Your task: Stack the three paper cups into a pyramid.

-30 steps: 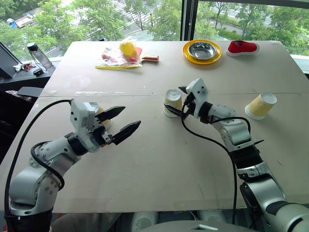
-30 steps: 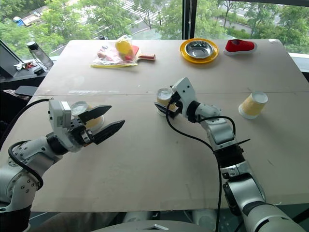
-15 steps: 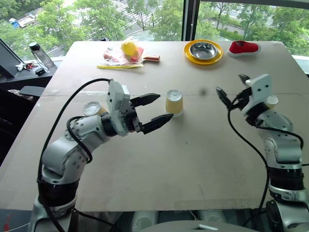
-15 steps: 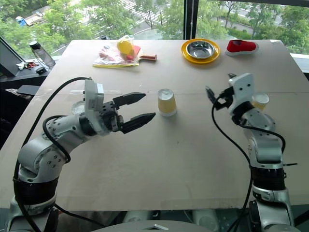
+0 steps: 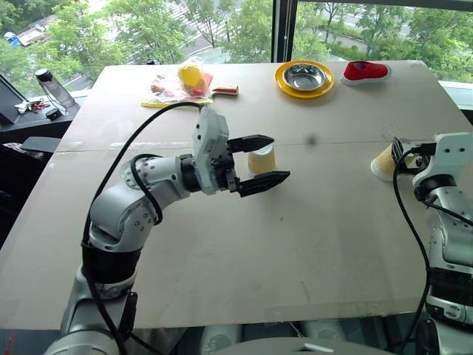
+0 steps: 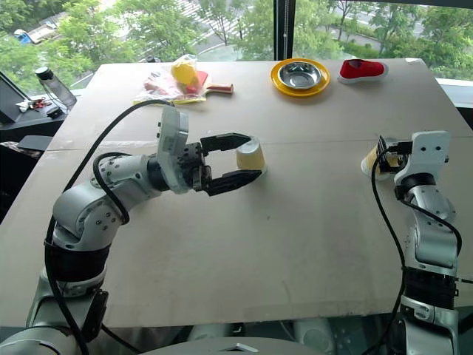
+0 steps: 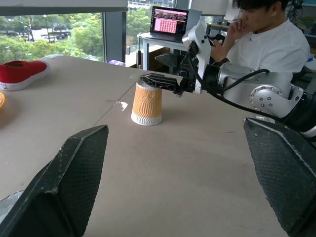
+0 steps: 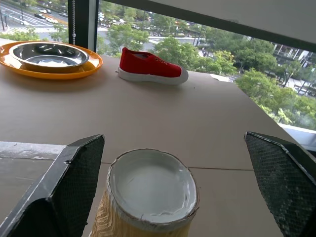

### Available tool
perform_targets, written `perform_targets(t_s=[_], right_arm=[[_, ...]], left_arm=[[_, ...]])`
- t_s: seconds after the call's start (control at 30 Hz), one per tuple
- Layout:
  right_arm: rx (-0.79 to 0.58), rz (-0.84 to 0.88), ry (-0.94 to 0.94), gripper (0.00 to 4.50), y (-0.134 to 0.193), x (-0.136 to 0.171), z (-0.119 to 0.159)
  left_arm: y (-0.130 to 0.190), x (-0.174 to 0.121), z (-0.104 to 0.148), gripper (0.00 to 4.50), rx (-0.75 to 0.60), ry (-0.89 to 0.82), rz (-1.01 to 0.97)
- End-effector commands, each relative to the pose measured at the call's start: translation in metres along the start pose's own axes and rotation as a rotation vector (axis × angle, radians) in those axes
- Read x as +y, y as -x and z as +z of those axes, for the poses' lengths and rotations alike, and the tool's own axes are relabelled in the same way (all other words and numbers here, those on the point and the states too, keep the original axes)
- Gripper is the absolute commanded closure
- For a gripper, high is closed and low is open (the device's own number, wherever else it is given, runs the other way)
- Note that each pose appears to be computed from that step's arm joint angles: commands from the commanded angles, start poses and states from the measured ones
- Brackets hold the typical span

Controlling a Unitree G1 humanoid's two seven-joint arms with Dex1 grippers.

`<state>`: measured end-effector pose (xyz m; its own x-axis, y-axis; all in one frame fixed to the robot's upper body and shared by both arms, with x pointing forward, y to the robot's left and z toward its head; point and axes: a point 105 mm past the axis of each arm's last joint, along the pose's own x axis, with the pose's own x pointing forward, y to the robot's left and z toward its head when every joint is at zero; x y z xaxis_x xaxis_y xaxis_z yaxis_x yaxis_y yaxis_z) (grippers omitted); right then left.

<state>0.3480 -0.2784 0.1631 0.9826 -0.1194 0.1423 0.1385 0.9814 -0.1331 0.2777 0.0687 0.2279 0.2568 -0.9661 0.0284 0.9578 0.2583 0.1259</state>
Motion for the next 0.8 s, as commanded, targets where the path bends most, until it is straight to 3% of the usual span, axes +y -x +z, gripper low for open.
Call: perform_targets(t_s=[0.03, 0.8], right_arm=[[-0.053, -0.034, -0.028, 0.02, -0.001, -0.009, 0.014], [-0.058, 0.049, -0.138, 0.02, -0.002, 0.006, 0.009]], left_arm=[[-0.002, -0.002, 0.009, 0.00, -0.013, -0.048, -0.018], [-0.009, -0.001, 0.020, 0.00, -0.007, -0.147, -0.038]])
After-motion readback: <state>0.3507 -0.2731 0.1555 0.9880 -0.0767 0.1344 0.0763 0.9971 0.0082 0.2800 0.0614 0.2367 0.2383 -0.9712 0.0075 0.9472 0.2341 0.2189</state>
